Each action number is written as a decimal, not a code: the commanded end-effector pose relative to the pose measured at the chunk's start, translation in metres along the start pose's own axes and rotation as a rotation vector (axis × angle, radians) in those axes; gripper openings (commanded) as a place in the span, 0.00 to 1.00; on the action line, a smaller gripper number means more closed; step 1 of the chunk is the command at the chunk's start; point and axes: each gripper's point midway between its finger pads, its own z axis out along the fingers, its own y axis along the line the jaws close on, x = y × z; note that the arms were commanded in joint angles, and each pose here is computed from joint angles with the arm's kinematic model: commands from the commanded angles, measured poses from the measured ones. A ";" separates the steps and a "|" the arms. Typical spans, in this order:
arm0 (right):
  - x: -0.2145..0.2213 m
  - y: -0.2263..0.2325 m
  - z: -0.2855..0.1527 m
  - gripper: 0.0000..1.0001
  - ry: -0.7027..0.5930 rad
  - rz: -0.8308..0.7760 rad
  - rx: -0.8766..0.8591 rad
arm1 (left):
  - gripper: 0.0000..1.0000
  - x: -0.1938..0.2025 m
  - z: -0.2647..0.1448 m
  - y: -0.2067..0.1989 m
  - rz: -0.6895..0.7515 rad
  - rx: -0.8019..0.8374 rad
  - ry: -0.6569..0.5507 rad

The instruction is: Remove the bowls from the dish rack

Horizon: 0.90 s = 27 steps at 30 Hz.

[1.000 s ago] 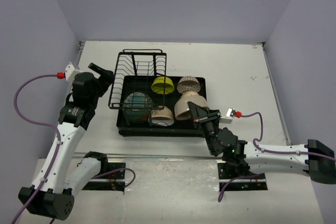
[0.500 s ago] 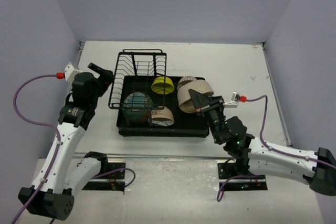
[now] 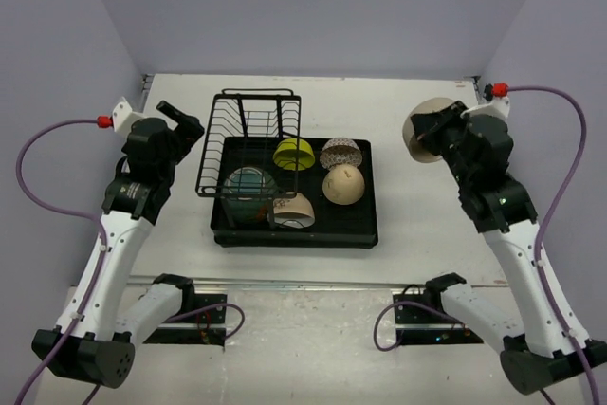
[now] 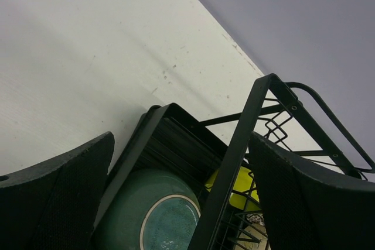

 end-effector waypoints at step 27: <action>-0.010 -0.291 0.086 0.00 0.587 -0.299 0.960 | 0.96 -0.045 0.009 -0.007 0.131 -0.087 -0.122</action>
